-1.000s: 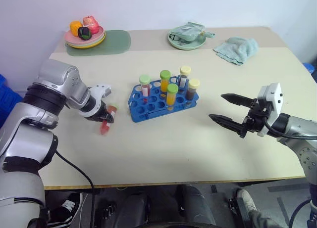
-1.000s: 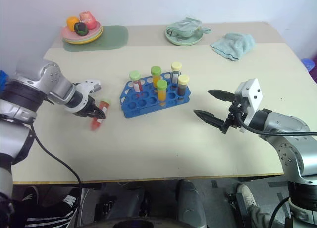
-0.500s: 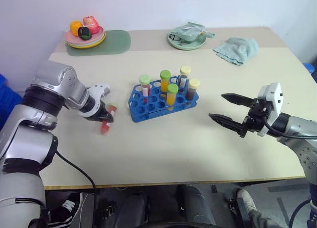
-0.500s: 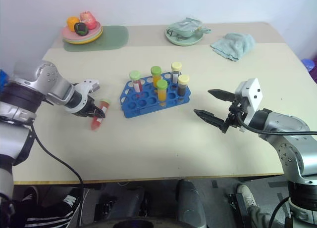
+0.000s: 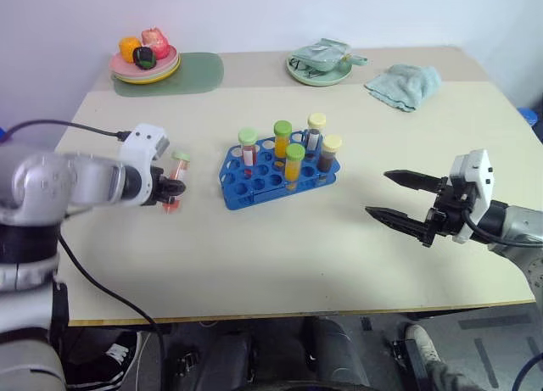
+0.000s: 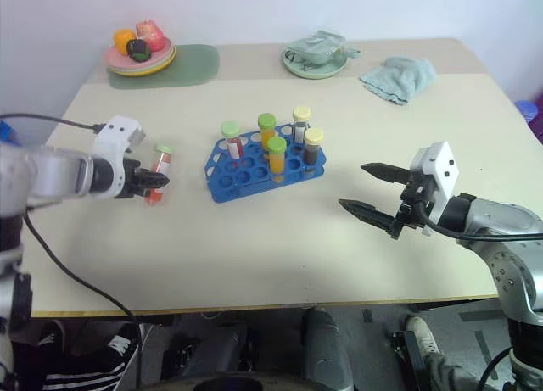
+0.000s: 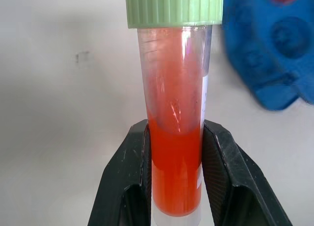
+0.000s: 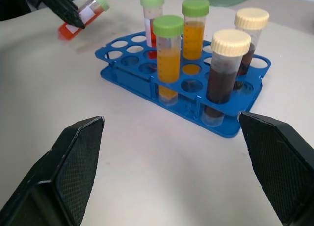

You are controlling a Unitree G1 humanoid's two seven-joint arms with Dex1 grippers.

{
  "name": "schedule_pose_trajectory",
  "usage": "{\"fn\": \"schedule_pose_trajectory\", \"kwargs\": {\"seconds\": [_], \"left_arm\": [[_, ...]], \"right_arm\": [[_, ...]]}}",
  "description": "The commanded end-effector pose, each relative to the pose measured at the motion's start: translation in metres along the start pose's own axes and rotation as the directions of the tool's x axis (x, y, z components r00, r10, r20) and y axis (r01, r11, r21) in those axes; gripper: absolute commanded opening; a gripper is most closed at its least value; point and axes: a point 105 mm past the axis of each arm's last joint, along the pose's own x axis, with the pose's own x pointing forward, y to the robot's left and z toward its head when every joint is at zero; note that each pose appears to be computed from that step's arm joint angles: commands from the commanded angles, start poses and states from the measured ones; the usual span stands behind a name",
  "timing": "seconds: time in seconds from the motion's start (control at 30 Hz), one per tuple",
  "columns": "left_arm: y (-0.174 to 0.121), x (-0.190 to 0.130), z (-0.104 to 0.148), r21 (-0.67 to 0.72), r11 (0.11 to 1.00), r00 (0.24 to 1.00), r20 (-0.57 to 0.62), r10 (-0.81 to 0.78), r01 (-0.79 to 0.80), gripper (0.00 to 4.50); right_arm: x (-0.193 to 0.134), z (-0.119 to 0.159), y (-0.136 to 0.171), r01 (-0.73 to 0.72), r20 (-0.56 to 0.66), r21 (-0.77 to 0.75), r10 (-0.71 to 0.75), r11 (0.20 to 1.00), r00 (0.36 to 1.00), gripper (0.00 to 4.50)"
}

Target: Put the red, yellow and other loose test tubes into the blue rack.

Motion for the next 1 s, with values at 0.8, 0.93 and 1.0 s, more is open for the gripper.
{"fn": "schedule_pose_trajectory", "kwargs": {"seconds": [0.8,0.93,1.0], "left_arm": [[-0.112,0.02,0.057,0.432,0.902,0.383,0.835,-0.396,-0.009,0.82],[-0.112,0.029,0.044,0.397,0.918,0.411,0.832,-0.372,0.027,0.82],[-0.105,0.038,0.038,0.38,0.925,0.455,0.822,-0.343,0.01,0.82]], "right_arm": [[-0.013,0.009,0.0,0.029,-0.032,-0.028,-0.029,0.999,0.999,4.5],[-0.016,0.01,-0.001,0.039,-0.036,-0.037,-0.04,0.999,0.999,4.5],[-0.016,0.009,0.0,0.041,-0.038,-0.039,-0.043,0.998,0.998,4.5]]}}
